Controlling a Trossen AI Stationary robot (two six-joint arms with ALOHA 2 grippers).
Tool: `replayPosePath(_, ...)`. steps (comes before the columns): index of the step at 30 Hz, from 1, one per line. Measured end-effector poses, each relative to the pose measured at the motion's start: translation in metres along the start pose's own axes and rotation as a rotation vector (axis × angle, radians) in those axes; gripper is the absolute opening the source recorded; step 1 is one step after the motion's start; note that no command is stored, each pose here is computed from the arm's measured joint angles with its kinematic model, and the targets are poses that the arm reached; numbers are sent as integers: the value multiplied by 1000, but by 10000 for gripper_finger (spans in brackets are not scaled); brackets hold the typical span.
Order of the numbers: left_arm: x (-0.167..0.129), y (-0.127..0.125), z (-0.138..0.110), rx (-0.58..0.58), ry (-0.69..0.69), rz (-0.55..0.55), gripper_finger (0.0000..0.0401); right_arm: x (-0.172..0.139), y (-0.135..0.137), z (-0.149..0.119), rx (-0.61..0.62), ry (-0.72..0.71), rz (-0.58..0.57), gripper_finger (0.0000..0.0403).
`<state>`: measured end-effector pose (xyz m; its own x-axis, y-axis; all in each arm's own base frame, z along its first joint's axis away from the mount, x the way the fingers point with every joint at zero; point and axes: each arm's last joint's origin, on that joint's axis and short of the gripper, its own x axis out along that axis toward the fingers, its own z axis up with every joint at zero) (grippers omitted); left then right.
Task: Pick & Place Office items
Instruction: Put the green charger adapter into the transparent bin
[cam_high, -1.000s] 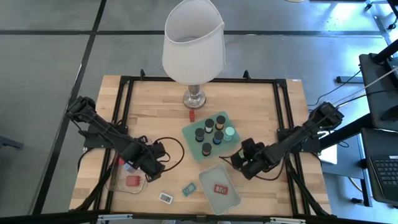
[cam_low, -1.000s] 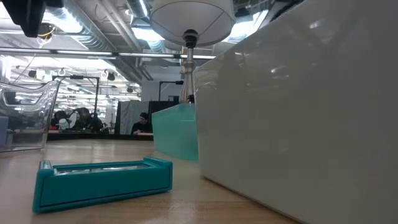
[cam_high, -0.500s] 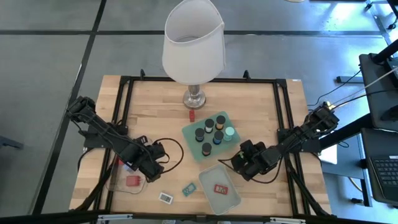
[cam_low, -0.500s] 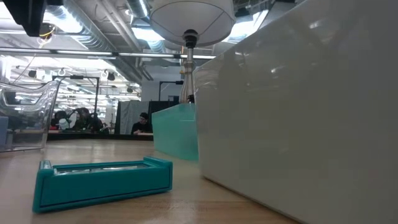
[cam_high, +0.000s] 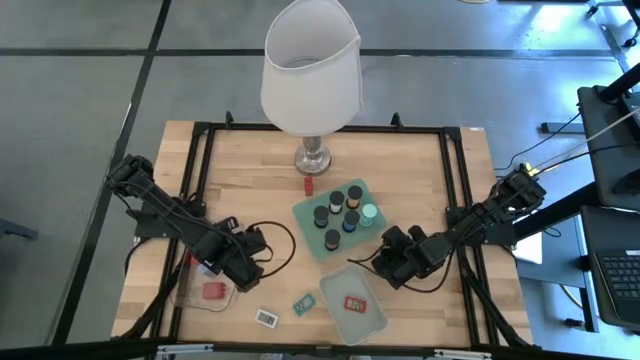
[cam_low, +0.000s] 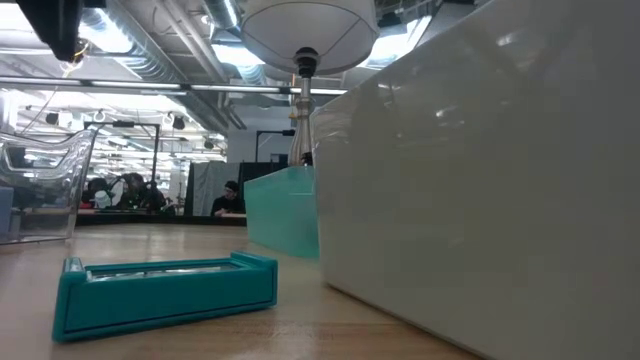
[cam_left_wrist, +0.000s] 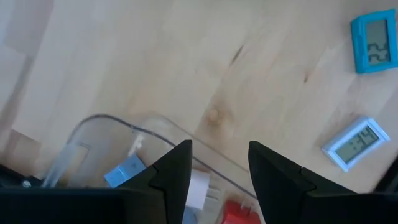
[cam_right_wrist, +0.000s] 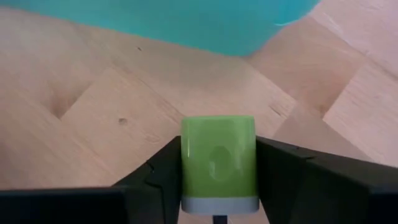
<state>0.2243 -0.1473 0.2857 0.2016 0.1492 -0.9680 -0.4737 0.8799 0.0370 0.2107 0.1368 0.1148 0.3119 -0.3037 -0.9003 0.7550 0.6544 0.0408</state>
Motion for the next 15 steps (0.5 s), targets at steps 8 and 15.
replayPosePath(8,0,2,5,61,-115,67,148,-18,5,1,-28,61,50,165)
replayPosePath(15,-1,-6,14,242,-303,81,145,-61,28,18,-121,23,177,148)
